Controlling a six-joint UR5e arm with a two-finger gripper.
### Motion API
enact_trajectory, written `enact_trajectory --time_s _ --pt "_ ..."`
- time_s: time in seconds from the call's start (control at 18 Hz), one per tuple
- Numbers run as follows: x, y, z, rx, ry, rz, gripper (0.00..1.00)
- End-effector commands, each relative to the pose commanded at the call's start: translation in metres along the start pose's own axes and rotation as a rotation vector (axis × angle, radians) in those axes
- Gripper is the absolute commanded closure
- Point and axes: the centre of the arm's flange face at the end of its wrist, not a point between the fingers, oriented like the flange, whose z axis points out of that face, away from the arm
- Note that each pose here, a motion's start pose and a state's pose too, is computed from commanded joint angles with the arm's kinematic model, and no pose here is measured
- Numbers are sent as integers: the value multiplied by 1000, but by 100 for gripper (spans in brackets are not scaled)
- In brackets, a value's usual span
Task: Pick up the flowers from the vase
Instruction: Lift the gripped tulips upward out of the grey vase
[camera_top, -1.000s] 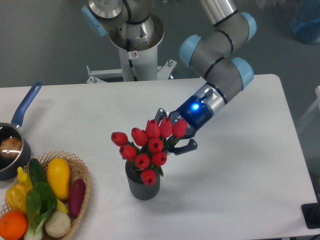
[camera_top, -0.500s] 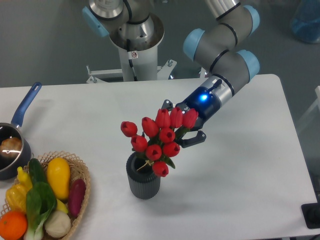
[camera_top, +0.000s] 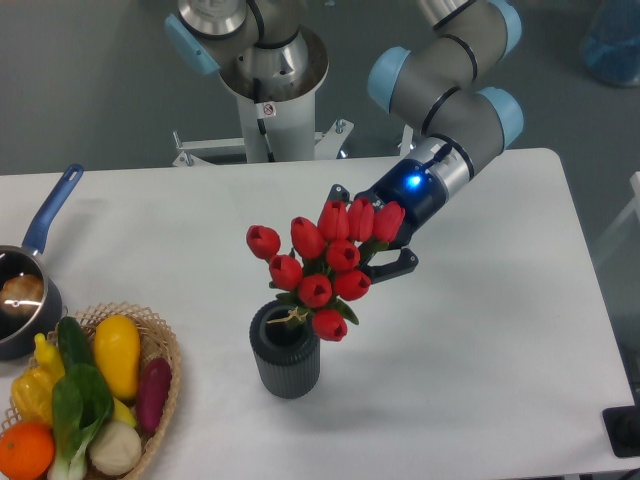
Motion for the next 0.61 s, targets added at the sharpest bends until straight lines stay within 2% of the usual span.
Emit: enact_trajectory --time_s 0.61 --pt "6 -31 -2 44 8 -37 61"
